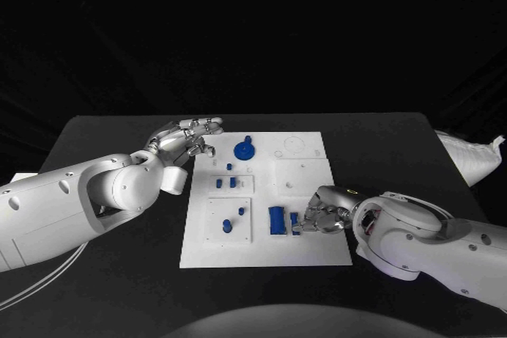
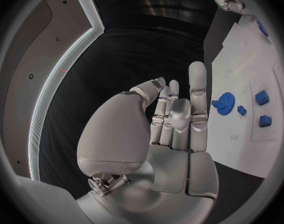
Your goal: Assemble the parts on the task board
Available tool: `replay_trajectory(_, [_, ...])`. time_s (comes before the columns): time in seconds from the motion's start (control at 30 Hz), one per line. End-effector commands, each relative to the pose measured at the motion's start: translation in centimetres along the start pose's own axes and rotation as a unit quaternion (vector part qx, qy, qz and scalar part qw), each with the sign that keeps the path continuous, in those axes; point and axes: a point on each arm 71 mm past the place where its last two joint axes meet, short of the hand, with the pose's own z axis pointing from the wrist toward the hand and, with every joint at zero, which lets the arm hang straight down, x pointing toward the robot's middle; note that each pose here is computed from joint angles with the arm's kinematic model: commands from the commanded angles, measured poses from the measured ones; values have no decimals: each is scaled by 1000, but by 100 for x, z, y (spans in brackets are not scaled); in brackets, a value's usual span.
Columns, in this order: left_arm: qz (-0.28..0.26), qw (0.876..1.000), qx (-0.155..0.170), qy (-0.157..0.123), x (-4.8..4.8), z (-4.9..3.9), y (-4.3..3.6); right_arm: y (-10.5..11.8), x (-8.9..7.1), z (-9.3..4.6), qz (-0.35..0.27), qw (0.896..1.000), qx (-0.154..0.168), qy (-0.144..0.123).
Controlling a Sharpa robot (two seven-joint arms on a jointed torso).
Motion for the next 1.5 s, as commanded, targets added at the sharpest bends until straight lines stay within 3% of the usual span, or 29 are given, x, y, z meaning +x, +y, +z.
replay_trajectory(0.03, [-2,1000,2,9,18,3,0,-17,-24,-23,56,998,-21,0])
replay_trajectory(0.13, [-2,1000,2,8,11,3,5,-46,-65,-29,94,995,-31,6])
replay_trajectory(0.23, [-1,1000,2,5,-9,7,12,-59,-205,-2,173,982,-78,-2])
replay_trajectory(0.33, [-5,1000,3,-3,-41,24,25,-82,-412,49,276,952,-131,-30])
replay_trajectory(0.37, [-6,1000,4,-4,-48,30,28,-92,-453,62,294,945,-138,-37])
replay_trajectory(0.43, [-8,1000,4,-14,-88,53,42,-146,-637,127,352,919,-160,-74])
replay_trajectory(0.53, [-10,1000,5,-26,-143,77,58,-230,-794,228,404,892,-168,-111])
replay_trajectory(0.67, [-9,999,11,-41,-203,133,68,-339,-898,399,455,864,-165,-139])
replay_trajectory(0.8, [-6,998,23,-61,-276,205,69,-403,-951,606,486,844,-168,-152])
replay_trajectory(1.07, [3,993,53,-108,-352,406,83,-489,-1032,993,517,819,-175,-178])
replay_trajectory(1.17, [6,991,59,-116,-355,442,85,-496,-1038,1074,520,815,-178,-182])
replay_trajectory(1.2, [4,995,32,-90,-315,433,122,-512,-1014,1046,494,838,-146,-180])
replay_trajectory(1.5, [28,993,37,-110,-240,371,178,-366,-954,981,511,823,-145,-201])
